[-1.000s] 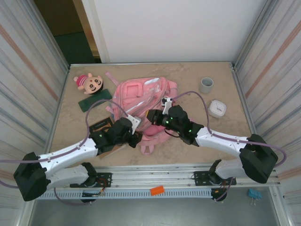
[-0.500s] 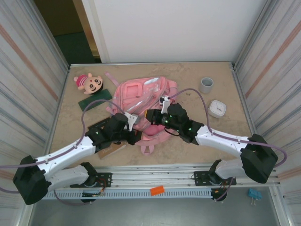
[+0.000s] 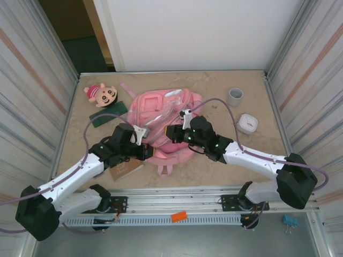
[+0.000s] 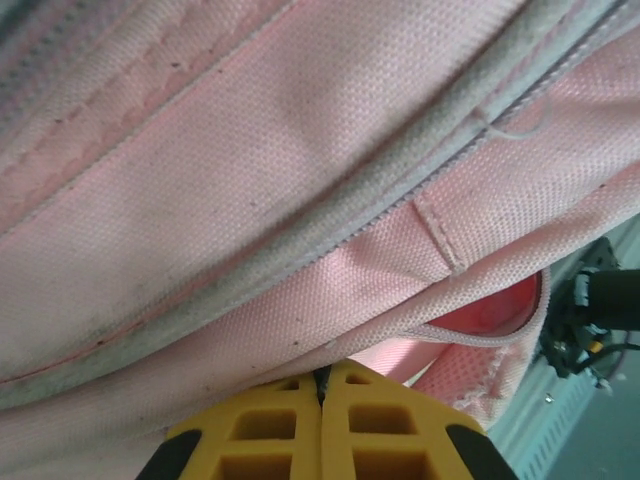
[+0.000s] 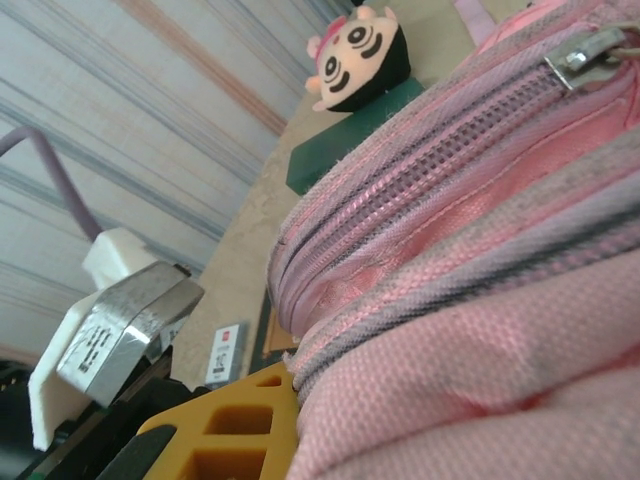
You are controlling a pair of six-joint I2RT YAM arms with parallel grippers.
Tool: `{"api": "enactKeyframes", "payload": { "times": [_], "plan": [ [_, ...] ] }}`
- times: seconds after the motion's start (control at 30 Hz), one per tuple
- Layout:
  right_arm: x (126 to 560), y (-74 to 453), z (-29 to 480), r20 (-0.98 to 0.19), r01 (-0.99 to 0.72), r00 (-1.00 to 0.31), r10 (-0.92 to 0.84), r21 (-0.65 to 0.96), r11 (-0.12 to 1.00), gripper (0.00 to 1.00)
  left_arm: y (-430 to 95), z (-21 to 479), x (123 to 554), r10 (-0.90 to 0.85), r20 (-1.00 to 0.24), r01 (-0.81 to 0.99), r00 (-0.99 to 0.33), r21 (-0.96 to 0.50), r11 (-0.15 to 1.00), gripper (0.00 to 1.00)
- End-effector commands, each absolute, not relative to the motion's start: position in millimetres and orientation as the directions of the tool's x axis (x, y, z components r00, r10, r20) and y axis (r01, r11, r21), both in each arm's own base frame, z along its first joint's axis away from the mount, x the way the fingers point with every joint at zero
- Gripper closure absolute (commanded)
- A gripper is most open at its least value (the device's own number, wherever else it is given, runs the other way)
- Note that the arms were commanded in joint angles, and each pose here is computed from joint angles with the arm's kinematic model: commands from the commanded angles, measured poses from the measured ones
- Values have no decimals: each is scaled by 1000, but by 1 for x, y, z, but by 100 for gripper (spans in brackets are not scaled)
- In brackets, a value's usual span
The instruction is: Pack books, pencil case, and school supplies into a backpack
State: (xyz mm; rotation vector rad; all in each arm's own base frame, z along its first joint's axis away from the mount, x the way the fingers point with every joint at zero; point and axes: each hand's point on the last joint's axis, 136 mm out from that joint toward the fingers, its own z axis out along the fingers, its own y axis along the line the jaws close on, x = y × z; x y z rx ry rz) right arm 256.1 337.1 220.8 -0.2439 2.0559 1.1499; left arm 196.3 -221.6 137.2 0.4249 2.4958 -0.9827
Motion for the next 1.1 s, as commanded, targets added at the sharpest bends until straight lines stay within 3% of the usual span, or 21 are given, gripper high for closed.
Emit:
{"api": "enactKeyframes", "payload": {
  "times": [0.0, 0.3, 0.57, 0.83, 1.07],
  "plan": [
    [239, 353, 249, -761, -629, -640, 105, 598, 497, 97, -237, 157, 195, 133, -476, 450, -869, -650, 613, 100],
    [229, 352, 227, -808, -692, -587, -40, 476, 543, 98, -244, 175, 194, 91, -356, 348, -930, -772, 533, 100],
    [221, 346, 237, -814, -707, -580, -43, 476, 524, 99, -207, 150, 194, 240, -409, 443, -881, -531, 722, 100],
    [216, 338, 264, -802, -696, -596, 35, 538, 476, 99, -161, 134, 218, 356, -494, 495, -793, -182, 849, 100],
    [222, 330, 282, -757, -646, -636, 151, 629, 432, 99, -156, 137, 234, 322, -572, 472, -754, -131, 872, 100]
  ]
}}
